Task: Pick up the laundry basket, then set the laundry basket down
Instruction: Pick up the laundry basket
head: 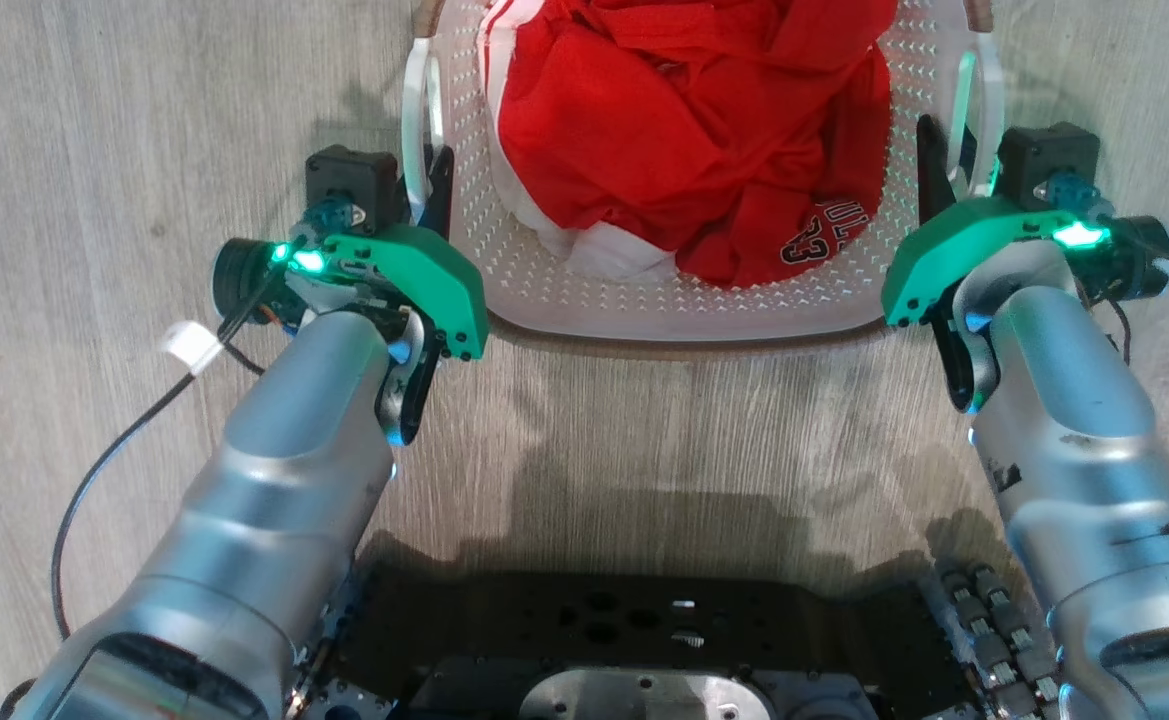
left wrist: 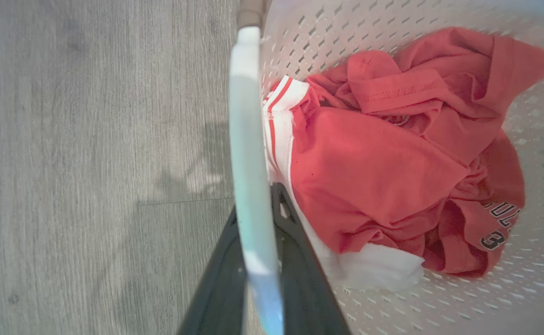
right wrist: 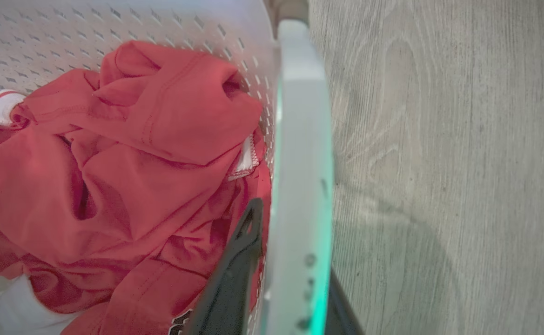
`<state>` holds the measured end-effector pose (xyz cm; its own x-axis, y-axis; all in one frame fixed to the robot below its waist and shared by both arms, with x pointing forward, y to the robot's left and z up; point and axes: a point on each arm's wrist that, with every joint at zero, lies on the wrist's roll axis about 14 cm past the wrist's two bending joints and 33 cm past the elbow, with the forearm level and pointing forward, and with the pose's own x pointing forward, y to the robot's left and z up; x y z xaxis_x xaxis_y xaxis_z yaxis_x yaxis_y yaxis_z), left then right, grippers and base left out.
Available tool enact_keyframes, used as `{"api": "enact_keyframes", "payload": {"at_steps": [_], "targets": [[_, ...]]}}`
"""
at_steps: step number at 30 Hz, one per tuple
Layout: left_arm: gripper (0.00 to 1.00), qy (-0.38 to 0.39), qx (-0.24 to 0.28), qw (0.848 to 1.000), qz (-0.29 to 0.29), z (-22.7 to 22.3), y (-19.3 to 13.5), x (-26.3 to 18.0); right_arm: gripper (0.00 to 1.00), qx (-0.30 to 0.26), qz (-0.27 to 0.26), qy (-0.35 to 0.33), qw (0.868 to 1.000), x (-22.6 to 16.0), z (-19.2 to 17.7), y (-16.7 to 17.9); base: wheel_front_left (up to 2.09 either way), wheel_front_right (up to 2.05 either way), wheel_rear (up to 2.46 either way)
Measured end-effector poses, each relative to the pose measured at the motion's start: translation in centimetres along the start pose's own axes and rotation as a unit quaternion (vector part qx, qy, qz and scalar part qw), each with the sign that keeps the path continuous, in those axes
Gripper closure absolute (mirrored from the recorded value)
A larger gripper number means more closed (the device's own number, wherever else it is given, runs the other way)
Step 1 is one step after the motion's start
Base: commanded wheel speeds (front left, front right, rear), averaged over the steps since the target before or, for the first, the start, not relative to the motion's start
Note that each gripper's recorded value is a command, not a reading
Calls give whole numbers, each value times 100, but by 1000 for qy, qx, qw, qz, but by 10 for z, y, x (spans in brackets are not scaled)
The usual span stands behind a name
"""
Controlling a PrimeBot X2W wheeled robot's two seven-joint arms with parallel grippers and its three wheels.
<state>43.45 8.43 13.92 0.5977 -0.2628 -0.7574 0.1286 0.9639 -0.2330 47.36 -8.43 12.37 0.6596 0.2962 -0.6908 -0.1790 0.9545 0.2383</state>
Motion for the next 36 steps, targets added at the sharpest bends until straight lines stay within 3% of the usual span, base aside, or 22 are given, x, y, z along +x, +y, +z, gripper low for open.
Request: {"api": "enact_keyframes", "payload": {"at_steps": [20, 36], "targets": [[100, -14, 10, 1000, 4, 17, -5, -16, 100, 10, 0, -3, 1000, -15, 18, 5, 0, 0, 0], [100, -2, 9, 1000, -1, 11, -21, -67, 100, 22, 1, 13, 1000, -74, 24, 21, 0, 0, 0]]}}
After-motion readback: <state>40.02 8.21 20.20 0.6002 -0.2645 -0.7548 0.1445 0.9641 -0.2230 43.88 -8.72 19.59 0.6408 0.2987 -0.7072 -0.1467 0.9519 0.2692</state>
